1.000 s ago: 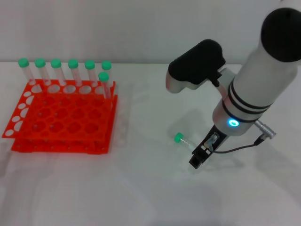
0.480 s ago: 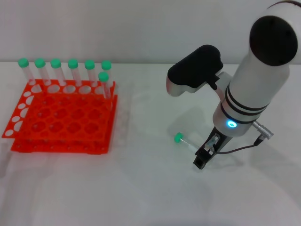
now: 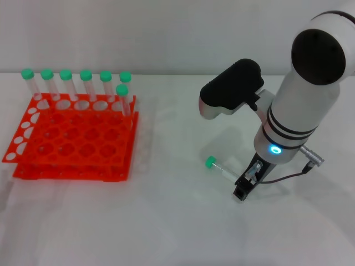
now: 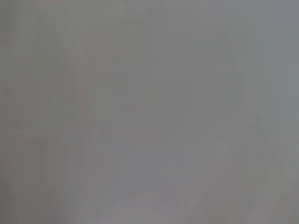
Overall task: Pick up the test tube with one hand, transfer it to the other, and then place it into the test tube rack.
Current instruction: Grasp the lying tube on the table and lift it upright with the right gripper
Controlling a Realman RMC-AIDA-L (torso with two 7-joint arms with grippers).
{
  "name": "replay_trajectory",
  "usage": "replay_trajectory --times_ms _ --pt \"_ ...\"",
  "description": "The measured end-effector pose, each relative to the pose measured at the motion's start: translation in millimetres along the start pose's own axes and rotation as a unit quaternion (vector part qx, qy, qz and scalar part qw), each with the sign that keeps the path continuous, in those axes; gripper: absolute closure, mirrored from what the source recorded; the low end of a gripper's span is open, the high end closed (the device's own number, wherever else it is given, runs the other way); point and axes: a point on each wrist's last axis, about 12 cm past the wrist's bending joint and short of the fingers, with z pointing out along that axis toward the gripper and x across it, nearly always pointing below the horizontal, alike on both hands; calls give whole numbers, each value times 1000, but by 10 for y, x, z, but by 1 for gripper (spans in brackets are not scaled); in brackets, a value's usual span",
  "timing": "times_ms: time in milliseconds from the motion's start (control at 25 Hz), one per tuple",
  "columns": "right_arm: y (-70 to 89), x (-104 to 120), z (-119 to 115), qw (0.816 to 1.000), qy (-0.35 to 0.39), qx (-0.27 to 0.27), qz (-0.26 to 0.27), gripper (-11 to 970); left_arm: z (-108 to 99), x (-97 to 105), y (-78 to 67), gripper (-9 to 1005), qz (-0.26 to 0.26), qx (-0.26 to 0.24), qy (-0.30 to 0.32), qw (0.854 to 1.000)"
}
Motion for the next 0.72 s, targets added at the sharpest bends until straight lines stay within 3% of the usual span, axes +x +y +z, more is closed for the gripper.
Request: replay_trajectory --times_ms 120,440,720 --pt "-12 6 23 1000 0 0 0 404 -10 -2 2 117 0 0 -1 1000" --pt "-20 2 33 1000 -1 1 -3 602 -14 -5 2 117 0 0 -2 1000" --pt "-27 14 58 1000 2 3 -5 628 4 -6 -10 116 -1 2 -3 1000"
